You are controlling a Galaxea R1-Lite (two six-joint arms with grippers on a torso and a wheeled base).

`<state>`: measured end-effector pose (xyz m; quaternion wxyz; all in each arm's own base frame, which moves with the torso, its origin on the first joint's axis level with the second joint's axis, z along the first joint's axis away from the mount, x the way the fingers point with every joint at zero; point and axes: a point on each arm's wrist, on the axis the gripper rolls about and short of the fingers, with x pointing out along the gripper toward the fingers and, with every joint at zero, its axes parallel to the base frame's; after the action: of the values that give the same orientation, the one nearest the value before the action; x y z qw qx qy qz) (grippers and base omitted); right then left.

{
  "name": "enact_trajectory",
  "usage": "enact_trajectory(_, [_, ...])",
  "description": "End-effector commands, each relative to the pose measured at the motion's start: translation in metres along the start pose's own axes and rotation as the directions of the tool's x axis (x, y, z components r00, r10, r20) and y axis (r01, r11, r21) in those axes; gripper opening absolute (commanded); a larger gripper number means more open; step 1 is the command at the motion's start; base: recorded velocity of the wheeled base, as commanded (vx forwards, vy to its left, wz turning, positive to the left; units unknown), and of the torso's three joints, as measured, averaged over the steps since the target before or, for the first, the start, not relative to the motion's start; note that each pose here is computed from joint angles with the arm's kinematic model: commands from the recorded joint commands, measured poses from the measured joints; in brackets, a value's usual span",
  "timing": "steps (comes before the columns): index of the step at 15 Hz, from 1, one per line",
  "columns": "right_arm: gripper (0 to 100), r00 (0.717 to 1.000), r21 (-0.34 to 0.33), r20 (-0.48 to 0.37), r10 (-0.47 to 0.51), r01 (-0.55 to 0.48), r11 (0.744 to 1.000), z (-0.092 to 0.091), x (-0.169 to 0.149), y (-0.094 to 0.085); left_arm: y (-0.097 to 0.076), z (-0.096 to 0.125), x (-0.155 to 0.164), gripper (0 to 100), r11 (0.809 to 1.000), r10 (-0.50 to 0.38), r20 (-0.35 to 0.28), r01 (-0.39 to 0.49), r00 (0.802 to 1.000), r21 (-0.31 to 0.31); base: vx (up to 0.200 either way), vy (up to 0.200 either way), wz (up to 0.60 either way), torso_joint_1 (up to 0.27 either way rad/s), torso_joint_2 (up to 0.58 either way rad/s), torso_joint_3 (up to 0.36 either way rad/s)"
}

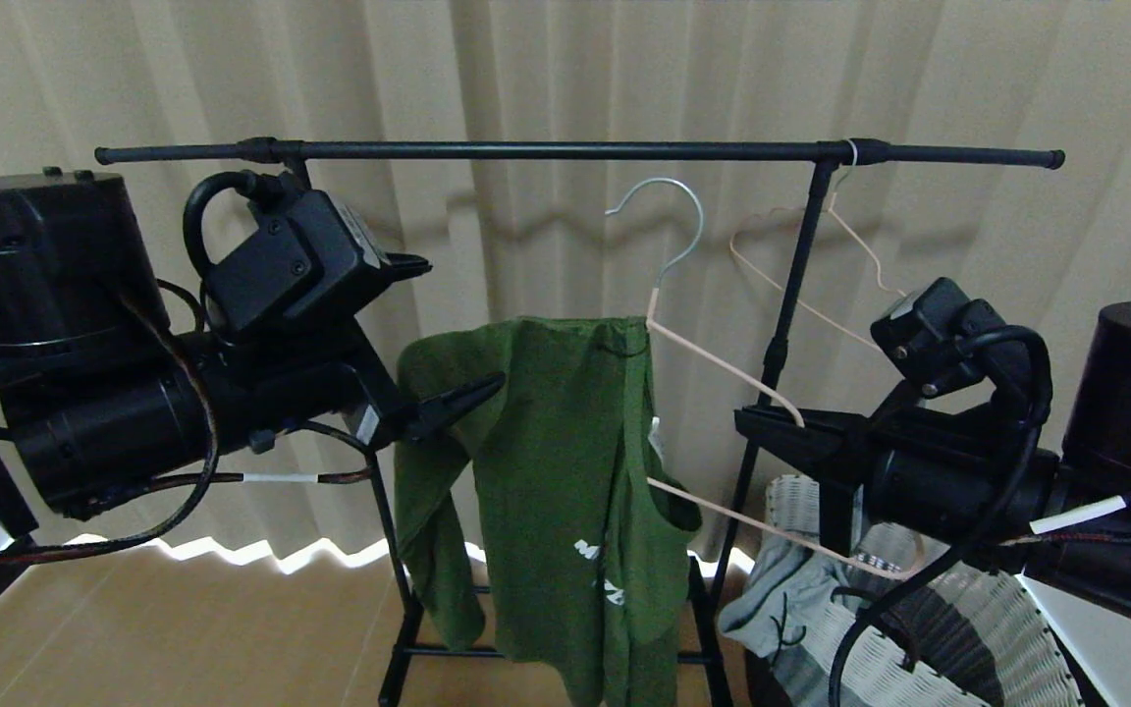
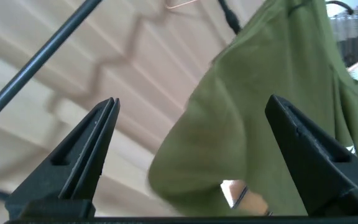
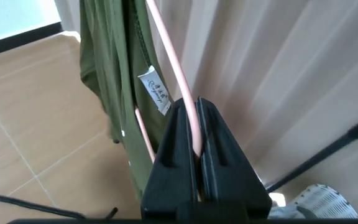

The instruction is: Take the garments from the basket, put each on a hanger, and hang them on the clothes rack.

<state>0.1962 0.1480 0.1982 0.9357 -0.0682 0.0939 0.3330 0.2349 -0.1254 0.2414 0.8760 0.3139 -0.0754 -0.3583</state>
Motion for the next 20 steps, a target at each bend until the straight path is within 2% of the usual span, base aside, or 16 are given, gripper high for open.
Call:
enact_trajectory(1, [0,0.999,-0.006,0.014,0.036,-0.036,0.999,0.002,0.001,0.005,-0.002,-0.004,0.012,100,1.0,-0.02,-0.009,0.02,1.0,0.007,0.0,0.0,0.0,0.0,0.0,0.0])
enact_trajectory(4, [0,0.996,-0.013,0.044,0.074,-0.073,0.997,0.004,0.002,0.01,-0.005,-0.013,0.021,100,0.997,-0.034,-0.039,0.037,0.999,0.063,0.0,0.0,0.0,0.0,0.0,0.0])
enact_trajectory(14, [0,0.993,-0.018,0.038,0.107,-0.107,0.994,0.003,0.005,0.017,0.001,-0.007,0.025,100,0.997,-0.02,-0.02,0.022,1.0,0.075,0.0,0.0,0.0,0.0,0.0,0.0])
enact_trajectory(15, [0,0.993,-0.018,0.038,0.107,-0.107,0.994,0.003,0.005,0.017,0.0,-0.008,0.025,0,0.997,-0.021,-0.019,0.023,1.0,0.075,0.0,0.0,0.0,0.0,0.0,0.0])
enact_trajectory(20, [0,0.993,-0.019,0.038,0.109,-0.108,0.994,0.003,0.005,0.018,0.0,-0.009,0.028,0,0.997,-0.024,-0.022,0.026,0.999,0.074,0.0,0.0,0.0,0.0,0.0,0.0])
